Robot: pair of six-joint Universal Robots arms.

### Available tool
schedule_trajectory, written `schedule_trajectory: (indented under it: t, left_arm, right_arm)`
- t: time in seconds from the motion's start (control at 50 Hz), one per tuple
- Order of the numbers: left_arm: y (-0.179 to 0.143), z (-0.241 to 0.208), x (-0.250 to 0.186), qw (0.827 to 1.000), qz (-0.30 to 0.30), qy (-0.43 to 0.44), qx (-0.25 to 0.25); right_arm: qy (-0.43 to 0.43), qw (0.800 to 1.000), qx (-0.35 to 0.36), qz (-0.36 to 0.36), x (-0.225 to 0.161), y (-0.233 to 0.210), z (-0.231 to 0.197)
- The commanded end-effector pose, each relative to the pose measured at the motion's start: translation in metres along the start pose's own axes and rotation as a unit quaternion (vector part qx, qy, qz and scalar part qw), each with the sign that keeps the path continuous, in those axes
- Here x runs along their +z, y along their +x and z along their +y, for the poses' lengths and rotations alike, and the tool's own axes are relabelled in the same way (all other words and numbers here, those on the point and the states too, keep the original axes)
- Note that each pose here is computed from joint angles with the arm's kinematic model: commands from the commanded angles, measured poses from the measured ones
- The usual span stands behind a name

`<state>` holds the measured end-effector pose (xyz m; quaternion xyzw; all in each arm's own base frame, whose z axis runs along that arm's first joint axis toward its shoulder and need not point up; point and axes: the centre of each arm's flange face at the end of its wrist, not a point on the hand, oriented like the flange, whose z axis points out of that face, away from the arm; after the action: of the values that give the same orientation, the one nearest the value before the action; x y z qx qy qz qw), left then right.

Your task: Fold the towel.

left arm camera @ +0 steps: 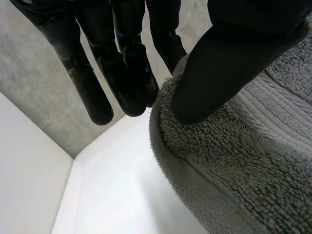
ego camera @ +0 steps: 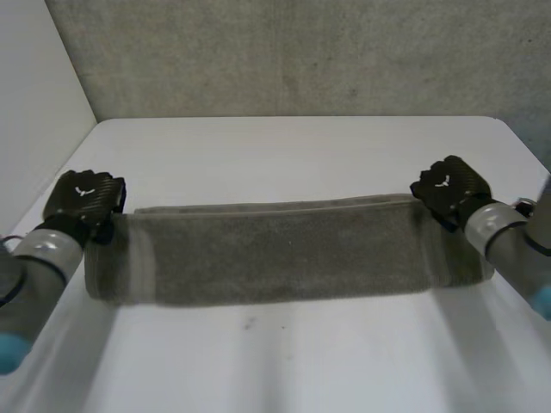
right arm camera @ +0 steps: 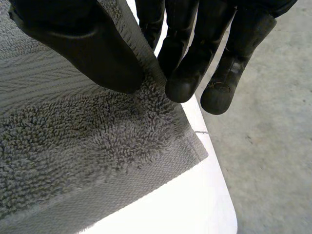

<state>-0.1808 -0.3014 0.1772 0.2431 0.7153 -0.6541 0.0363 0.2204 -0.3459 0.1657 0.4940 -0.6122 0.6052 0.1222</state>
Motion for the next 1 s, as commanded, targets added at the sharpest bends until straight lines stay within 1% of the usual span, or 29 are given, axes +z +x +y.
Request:
schedule_trajectory:
  t: [0.02, 0.1, 0.28, 0.52, 0.72, 0.82, 0.84, 0.86, 0.9, 0.92, 0.94, 1.0]
  left_arm:
    - [0.008, 0.019, 0.038, 1.0, -0.008, -0.022, -0.001]
    - [0.014, 0.024, 0.058, 1.0, -0.003, -0.017, 0.0]
    - [0.023, 0.024, 0.084, 1.0, -0.007, -0.002, 0.005]
    - [0.02, 0.023, 0.097, 1.0, -0.022, 0.005, 0.006]
    - [0.023, 0.031, 0.1, 1.0, -0.019, -0.003, 0.009]
    - [0.02, 0.024, 0.096, 1.0, -0.025, -0.001, 0.007]
    - [0.02, 0.024, 0.096, 1.0, -0.025, -0.001, 0.007]
    - [0.017, 0.018, 0.093, 0.999, -0.033, 0.003, 0.007]
    - [0.013, 0.011, 0.089, 0.999, -0.043, 0.005, 0.006]
    - [0.008, 0.004, 0.08, 0.999, -0.054, 0.006, 0.003]
    - [0.008, 0.004, 0.08, 0.999, -0.054, 0.006, 0.003]
    - [0.001, -0.018, 0.05, 0.997, -0.069, 0.018, 0.001]
  right_arm:
    - [0.013, 1.0, -0.004, -0.004, 0.037, -0.012, 0.005]
    - [0.019, 1.0, -0.008, 0.002, 0.049, -0.014, 0.007]
    - [0.02, 0.999, -0.016, 0.022, 0.076, -0.017, 0.012]
    - [0.027, 0.999, -0.021, 0.034, 0.088, -0.017, 0.011]
    - [0.037, 0.998, -0.024, 0.042, 0.093, -0.014, 0.005]
    - [0.054, 0.997, -0.009, 0.053, 0.079, 0.002, -0.017]
    - [0.067, 0.996, 0.007, 0.06, 0.068, 0.013, -0.029]
    - [0.067, 0.996, 0.008, 0.061, 0.068, 0.014, -0.029]
    - [0.075, 0.994, 0.047, 0.067, 0.048, 0.027, -0.043]
    - [0.075, 0.994, 0.047, 0.067, 0.048, 0.027, -0.043]
    - [0.075, 0.994, 0.047, 0.067, 0.048, 0.027, -0.043]
    - [0.073, 0.99, 0.098, 0.069, 0.009, 0.038, -0.056]
